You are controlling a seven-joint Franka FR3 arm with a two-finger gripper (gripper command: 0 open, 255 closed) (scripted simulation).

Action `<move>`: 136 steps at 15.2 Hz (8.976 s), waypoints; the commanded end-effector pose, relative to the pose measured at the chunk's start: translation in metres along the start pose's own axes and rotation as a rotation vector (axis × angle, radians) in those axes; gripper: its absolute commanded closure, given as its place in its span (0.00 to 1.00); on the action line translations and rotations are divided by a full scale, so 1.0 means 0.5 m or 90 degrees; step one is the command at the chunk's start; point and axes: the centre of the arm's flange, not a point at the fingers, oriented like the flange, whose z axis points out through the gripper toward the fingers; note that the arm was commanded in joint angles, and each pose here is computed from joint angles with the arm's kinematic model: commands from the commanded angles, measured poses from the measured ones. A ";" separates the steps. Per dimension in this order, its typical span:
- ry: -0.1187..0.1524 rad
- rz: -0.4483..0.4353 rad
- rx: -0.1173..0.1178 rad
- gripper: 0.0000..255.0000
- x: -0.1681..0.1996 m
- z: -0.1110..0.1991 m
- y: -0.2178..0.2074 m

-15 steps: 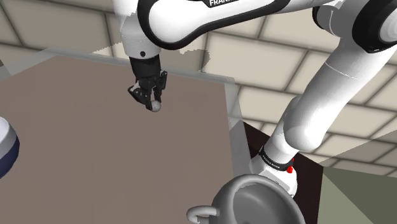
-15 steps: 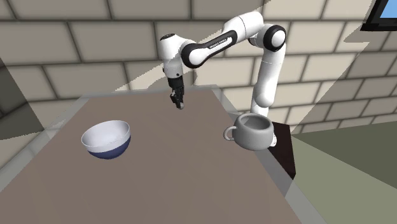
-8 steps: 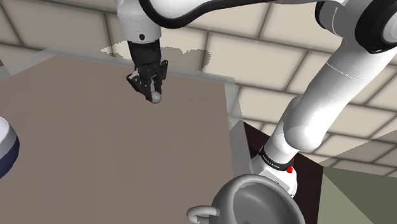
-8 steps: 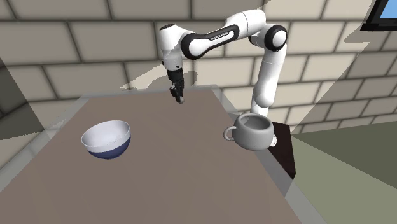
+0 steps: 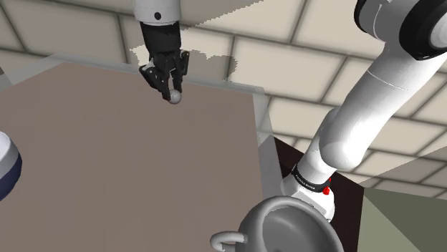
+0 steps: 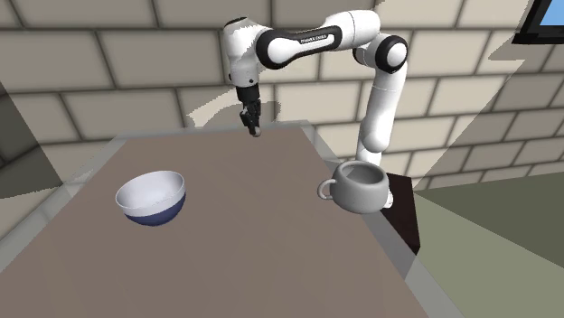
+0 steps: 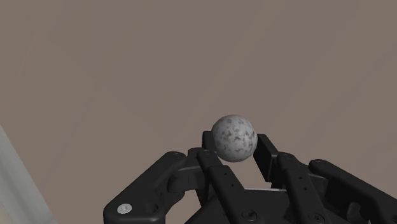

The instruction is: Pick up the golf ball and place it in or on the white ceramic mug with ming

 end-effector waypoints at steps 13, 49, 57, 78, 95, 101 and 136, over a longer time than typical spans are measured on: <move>0.000 0.000 0.000 1.00 -0.009 -0.138 0.014; -0.069 0.139 0.091 0.00 -0.365 0.062 0.044; -0.113 0.226 0.148 0.00 -0.315 0.217 0.203; -0.113 0.226 0.148 1.00 -0.325 0.293 0.182; -0.113 0.226 0.148 1.00 -0.335 0.157 0.195; -0.113 0.226 0.148 1.00 -0.339 0.094 0.201; -0.113 0.226 0.148 1.00 -0.622 -0.122 -0.139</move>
